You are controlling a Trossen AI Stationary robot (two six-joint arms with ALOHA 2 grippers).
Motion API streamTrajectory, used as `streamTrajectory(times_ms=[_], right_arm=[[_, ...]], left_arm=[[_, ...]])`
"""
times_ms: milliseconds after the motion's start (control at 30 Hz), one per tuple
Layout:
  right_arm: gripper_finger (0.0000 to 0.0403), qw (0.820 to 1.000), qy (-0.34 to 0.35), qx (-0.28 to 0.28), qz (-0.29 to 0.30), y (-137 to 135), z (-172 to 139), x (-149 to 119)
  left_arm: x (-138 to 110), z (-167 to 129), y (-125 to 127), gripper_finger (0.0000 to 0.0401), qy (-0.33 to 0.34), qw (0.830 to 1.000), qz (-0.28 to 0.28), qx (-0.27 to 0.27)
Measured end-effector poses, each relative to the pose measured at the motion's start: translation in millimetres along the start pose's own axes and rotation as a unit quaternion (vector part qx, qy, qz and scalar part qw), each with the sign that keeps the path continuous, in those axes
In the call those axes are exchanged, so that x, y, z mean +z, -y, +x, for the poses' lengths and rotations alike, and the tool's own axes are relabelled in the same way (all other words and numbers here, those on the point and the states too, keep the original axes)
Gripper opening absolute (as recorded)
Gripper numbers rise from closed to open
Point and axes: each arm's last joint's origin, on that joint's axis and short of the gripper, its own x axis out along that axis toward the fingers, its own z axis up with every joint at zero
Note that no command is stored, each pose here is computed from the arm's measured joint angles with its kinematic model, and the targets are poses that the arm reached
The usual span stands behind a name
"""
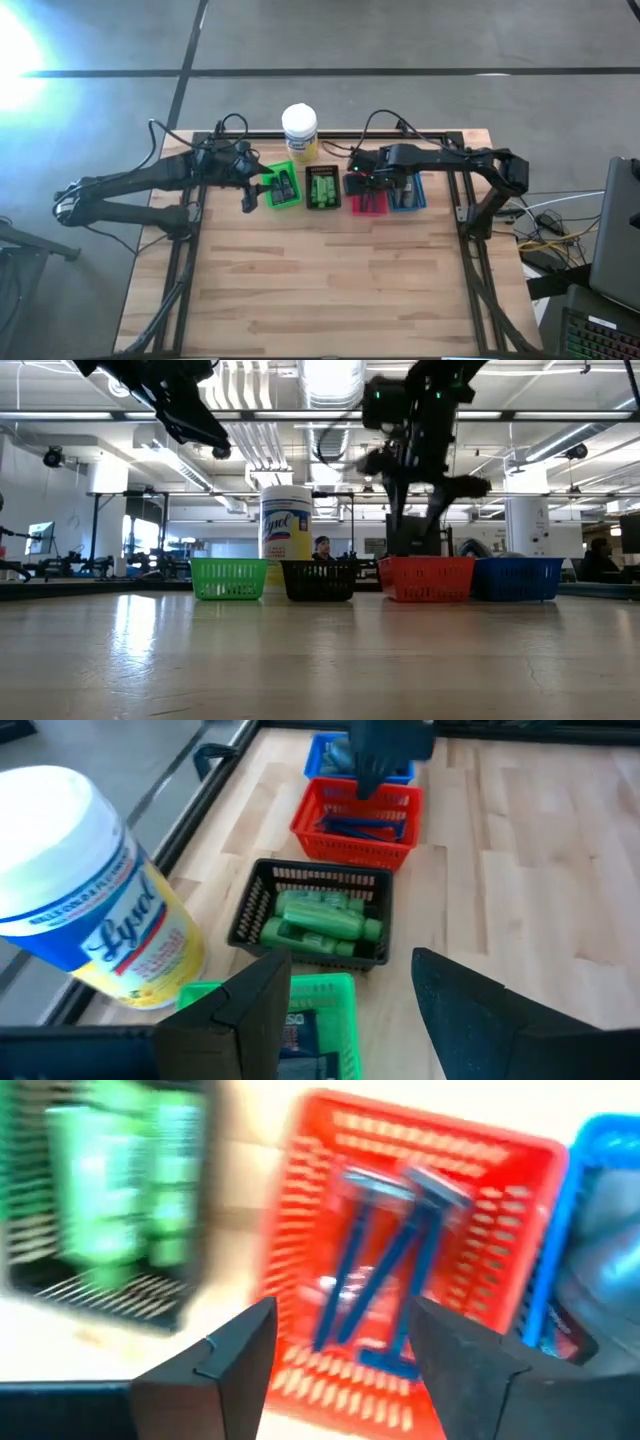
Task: Pick & Place Travel size toiletries
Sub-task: Return to Home Position
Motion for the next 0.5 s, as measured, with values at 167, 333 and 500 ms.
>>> streamTrajectory(times_ms=[167,333,500], right_arm=[[0.0237,0.992,0.03,0.058,-0.107,-17,-39,-1],[0.0254,0.983,0.058,0.112,-0.135,-23,-82,8],[0.027,0.942,0.094,0.249,-0.206,-33,-125,13]], left_arm=[[0,0,-1,0.0213,0.003,1.0,-0.015,-0.015],[6,-2,-10,0.0213,0.01,1.0,-0.027,-0.009],[11,-1,-17,0.0213,0.013,0.999,-0.039,-0.004]])
